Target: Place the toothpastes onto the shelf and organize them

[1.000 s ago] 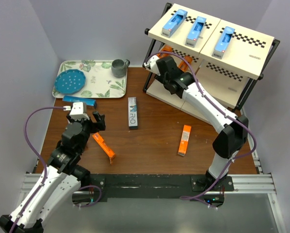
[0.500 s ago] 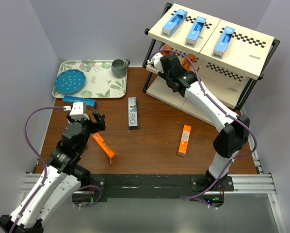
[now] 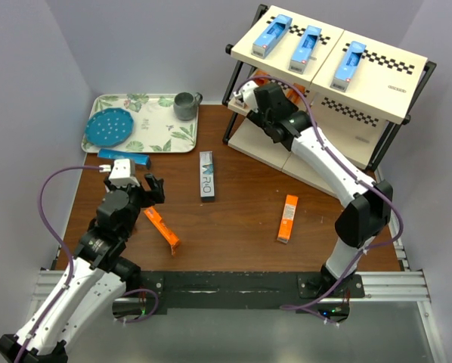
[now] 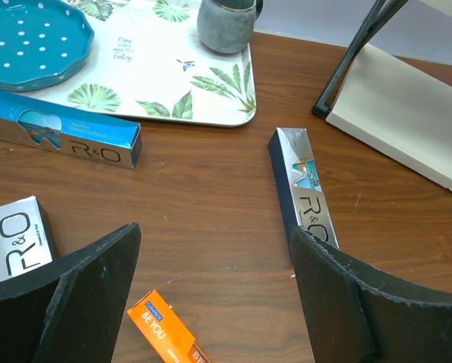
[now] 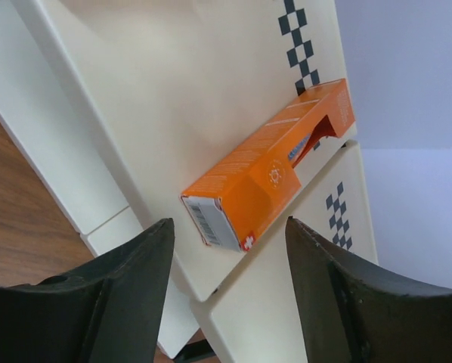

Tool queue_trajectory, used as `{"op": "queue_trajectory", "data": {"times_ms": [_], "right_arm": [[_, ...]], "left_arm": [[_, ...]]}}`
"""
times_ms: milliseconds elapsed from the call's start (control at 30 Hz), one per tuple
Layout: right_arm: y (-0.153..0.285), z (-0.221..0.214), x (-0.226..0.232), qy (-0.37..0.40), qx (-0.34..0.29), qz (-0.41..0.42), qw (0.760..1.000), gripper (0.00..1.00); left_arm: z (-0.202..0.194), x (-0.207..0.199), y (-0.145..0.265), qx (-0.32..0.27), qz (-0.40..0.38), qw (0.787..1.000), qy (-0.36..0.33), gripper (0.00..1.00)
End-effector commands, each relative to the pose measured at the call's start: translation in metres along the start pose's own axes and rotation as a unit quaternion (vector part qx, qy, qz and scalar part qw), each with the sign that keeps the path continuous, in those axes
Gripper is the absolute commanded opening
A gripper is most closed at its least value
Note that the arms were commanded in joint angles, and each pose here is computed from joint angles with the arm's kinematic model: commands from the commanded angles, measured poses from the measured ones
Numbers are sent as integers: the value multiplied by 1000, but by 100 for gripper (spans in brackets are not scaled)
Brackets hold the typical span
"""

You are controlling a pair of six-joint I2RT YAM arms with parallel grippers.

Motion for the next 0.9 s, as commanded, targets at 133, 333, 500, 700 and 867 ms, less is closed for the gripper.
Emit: {"op": "queue_trajectory", "data": {"times_ms": [133,333,500,700,867], "right_arm": [[79,33,34,-76,-108,99,986,78],[103,18,82,-162,-134,207,956,81],[106,1,102,-228,-132,250,932,87],[105,-18,112,-256,-126,261,922,95],[100,-30,118,-260,-114,259,923,97]], "left_arm": [[5,-2,-5,-10,0,1000,-3,86],[1,0,-5,3,11,1000,13,86],[-21,5,-2,68,67,992,83,88],[-56,7,8,170,131,964,156,88],[-82,1,11,243,164,936,194,88]]}}
Point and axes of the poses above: each gripper's point midway between its finger pads, its own y axis back along the fingers, its own x axis along the line the jaws close on, z = x × y, the point moved 6 cm from there along y, back along the fingers, and after that the axes turned 15 degrees about -y, right-handed, at the moved point
